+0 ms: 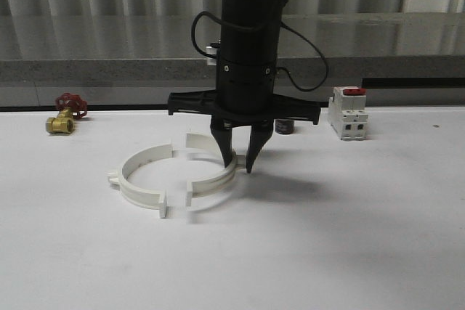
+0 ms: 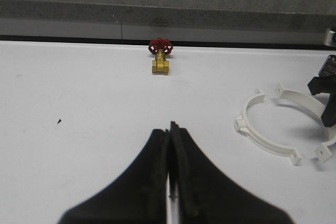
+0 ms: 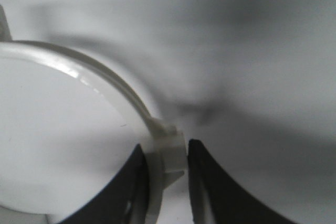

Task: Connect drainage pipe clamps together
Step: 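Move the held clamp half to the first half and join their ends, then open the right gripper and lift it away from the joined ring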

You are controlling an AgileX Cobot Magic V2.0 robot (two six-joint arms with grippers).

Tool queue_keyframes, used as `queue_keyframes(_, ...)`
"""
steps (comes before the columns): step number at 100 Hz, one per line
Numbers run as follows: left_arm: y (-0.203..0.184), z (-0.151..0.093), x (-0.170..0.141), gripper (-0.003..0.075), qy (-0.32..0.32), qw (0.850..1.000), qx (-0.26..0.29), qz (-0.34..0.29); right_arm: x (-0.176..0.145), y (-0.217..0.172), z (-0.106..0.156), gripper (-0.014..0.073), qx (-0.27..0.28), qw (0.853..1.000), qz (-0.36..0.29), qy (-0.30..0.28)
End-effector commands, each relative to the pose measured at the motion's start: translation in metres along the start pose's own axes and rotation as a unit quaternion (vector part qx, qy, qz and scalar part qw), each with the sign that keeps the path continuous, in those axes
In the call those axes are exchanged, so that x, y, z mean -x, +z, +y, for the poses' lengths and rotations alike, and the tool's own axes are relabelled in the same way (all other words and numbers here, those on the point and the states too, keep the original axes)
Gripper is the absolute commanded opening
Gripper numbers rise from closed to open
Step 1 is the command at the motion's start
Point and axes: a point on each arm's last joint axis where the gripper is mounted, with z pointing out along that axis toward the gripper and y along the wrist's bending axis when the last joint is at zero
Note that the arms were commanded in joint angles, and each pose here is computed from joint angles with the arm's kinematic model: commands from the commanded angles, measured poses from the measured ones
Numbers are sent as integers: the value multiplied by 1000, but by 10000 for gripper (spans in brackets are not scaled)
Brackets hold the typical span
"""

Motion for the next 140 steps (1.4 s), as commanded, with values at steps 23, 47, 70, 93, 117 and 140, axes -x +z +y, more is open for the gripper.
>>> queue_keyframes(23,-3,-1,15,-21,-1,999,-3,-47,8,-24,16,48,31,999,-42,3)
queue_keyframes(47,-3,-1,15,-21,-1,999,-3,-47,11,-22,19,291,46,997,-56,8)
queue_keyframes(70,-3,-1,15,-21,-1,999,-3,-47,12,-24,20,469,54,996,-63,27)
queue_keyframes(93,-3,-1,15,-21,-1,999,-3,-47,14,-56,16,460,48,989,-92,-108)
queue_keyframes(117,-3,-1,15,-21,-1,999,-3,-47,9,-95,-5,49,30,957,-76,-277)
queue_keyframes(140,-3,-1,15,-21,-1,999,-3,-47,8,-123,-45,-67,29,959,-74,-273)
